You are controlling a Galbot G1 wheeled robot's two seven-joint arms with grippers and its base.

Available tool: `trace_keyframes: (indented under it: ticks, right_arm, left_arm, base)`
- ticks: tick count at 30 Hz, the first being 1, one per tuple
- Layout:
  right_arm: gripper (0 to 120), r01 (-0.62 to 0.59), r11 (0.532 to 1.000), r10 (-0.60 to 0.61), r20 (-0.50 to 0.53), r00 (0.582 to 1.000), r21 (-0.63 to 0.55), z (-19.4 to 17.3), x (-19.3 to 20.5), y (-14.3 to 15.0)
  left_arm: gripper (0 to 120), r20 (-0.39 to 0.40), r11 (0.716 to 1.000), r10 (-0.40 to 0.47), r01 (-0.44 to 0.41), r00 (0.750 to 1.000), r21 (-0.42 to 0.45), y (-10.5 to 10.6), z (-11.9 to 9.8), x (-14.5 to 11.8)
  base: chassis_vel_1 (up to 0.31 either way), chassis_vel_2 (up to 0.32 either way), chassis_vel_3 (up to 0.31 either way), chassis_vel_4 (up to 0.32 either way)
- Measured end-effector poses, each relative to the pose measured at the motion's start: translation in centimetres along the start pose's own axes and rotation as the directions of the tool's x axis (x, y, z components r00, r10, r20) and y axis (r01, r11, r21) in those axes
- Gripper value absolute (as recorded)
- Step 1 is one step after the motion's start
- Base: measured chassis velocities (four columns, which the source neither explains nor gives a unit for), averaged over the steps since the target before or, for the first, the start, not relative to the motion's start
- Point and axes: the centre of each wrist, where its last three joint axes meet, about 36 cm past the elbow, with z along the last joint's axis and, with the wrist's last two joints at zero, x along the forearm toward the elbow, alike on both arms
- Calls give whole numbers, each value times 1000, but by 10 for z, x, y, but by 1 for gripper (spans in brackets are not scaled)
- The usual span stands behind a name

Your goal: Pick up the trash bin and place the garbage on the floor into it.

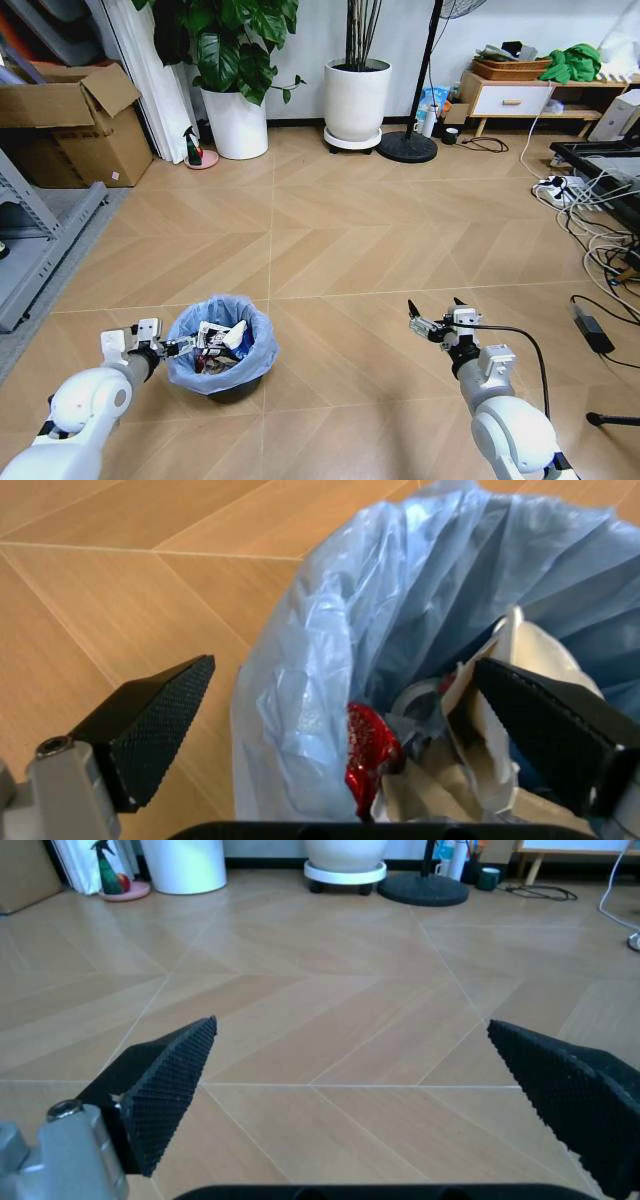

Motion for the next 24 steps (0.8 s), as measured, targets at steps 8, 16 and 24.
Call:
trace_keyframes:
  ticks: [8, 16, 24]
  right_arm:
    - [100, -15, 1000, 16, 28, 999, -19, -11, 3, -4]
    - [100, -36, 999, 37, 52, 998, -26, -27, 24, -6]
    - [100, -68, 997, 69, 52, 996, -21, -37, 52, -9]
  left_arm:
    - [100, 91, 999, 5, -9, 996, 46, -7, -7, 21]
    - [100, 303, 994, -62, 33, 951, 100, -25, 0, 53]
    - [100, 428, 989, -147, 139, 892, 50, -35, 11, 72]
  base:
    - [0, 0, 0, 0]
    - [0, 0, 0, 0]
    - [0, 0, 0, 0]
